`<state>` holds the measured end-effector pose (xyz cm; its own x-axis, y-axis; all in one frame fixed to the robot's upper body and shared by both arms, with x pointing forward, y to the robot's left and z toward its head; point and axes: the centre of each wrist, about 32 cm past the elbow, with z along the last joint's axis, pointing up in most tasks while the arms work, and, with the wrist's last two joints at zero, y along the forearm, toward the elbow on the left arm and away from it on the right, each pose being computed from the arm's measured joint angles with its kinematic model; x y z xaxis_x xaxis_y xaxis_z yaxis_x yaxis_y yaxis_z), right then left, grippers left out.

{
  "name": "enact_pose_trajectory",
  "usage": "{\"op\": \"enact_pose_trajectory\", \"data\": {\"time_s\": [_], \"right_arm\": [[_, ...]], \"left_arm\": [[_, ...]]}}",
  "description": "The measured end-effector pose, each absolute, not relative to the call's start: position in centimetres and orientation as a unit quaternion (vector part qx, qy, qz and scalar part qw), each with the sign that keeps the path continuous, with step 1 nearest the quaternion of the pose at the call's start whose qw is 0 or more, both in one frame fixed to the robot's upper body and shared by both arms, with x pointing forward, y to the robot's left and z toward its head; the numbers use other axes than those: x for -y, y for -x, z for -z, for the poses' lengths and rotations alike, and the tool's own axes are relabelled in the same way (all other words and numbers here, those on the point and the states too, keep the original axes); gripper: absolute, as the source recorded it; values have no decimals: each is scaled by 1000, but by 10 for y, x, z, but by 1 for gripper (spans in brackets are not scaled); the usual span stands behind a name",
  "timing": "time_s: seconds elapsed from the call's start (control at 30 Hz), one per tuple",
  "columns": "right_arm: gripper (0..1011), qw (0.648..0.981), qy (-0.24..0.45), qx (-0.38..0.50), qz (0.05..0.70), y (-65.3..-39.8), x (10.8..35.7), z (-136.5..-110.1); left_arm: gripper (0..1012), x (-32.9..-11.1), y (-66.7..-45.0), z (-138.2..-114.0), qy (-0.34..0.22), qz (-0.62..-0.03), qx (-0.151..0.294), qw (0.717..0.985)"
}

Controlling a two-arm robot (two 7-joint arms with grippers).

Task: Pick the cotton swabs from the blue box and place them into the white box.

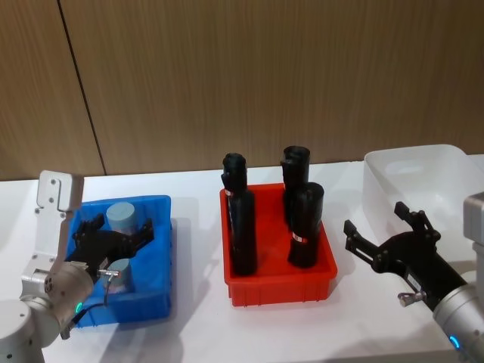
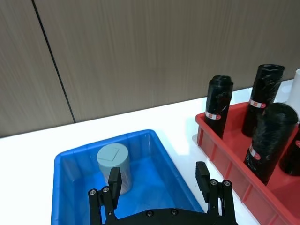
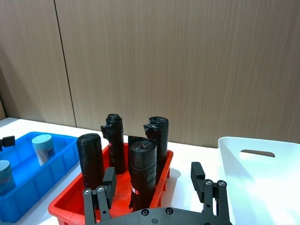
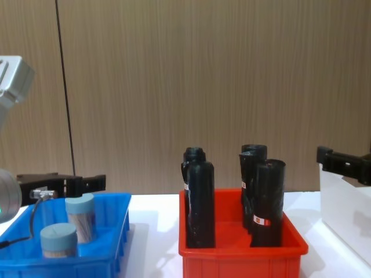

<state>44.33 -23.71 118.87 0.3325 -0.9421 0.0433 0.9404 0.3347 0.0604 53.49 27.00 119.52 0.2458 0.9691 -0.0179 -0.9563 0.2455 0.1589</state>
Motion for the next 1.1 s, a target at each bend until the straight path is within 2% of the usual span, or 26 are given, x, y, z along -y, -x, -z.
{"op": "enact_pose_trajectory", "data": {"time_s": [0.8,1.1], "right_arm": [[1002,816,-12,35,577,-443,237,-1189],[1002,816,-12,35,577,-443,237,-1189]], "left_arm": [[1003,-271,-543,-1196,-73,-624,-154,763],[1003,-268,-539,-1199,-84,-634,-170,750]]}}
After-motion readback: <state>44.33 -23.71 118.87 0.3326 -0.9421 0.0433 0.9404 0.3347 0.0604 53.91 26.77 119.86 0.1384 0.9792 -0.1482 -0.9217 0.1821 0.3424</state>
